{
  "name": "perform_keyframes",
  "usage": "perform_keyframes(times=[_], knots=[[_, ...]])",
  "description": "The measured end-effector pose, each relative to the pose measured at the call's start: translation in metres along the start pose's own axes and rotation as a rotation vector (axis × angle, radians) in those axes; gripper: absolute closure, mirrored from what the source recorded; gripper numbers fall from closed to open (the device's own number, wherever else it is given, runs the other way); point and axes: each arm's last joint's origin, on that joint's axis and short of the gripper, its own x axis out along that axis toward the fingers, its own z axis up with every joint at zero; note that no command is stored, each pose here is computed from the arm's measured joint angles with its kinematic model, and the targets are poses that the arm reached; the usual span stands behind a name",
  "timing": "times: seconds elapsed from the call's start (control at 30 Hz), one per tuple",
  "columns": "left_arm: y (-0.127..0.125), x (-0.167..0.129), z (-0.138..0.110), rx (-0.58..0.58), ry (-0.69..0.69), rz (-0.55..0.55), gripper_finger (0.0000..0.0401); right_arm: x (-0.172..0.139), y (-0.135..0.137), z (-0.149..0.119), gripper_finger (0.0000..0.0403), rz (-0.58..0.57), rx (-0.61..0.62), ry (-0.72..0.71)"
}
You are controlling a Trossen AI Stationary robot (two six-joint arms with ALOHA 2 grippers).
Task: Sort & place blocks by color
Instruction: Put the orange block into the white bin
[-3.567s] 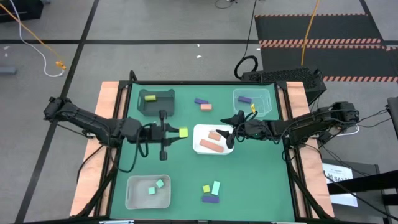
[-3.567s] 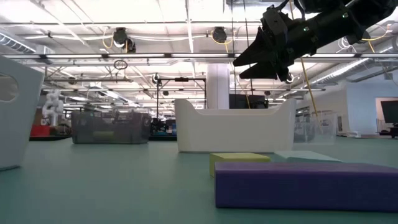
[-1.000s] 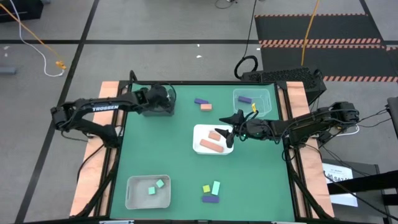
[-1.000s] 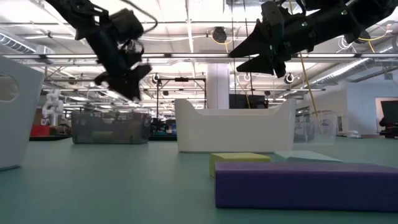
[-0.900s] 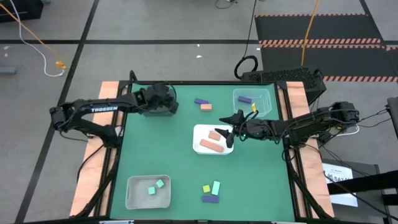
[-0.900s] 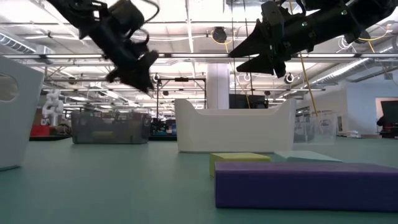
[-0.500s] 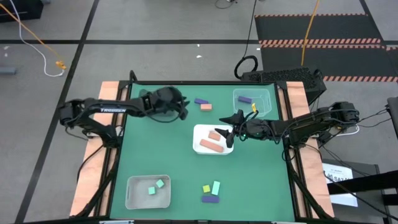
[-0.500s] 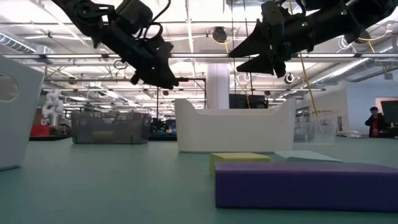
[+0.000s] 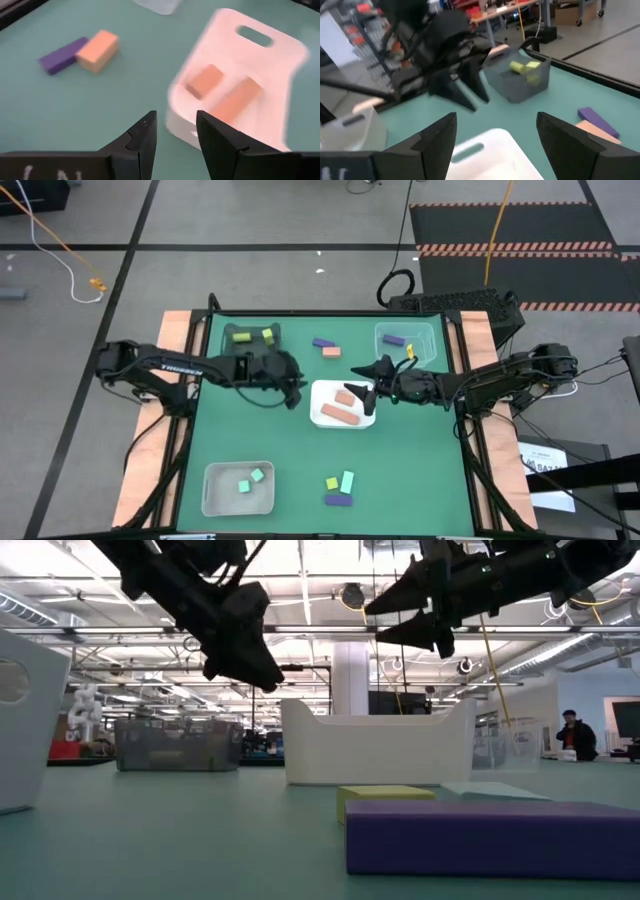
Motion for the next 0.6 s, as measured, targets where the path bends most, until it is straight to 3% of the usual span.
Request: perform_keyframes(times=[0.13, 0.23, 0.6], knots=[[-0.014, -0.004, -0.004, 0.018, -0.012, -0.005, 0.0260, 0.000, 0.001, 0.008, 0.0135, 0.021, 0.057, -0.068], [-0.020, -0.007, -0.005, 0.017, -0.031, -0.005, 0.0261, 0.000, 0.001, 0.007, 0.0135, 0.019, 0.021, -0.068], [-0.021, -0.007, -0.006, 0.005, -0.025, -0.002, 0.0261, 0.002, -0.003, 0.009, 0.0135, -0.023, 0.087, -0.089]])
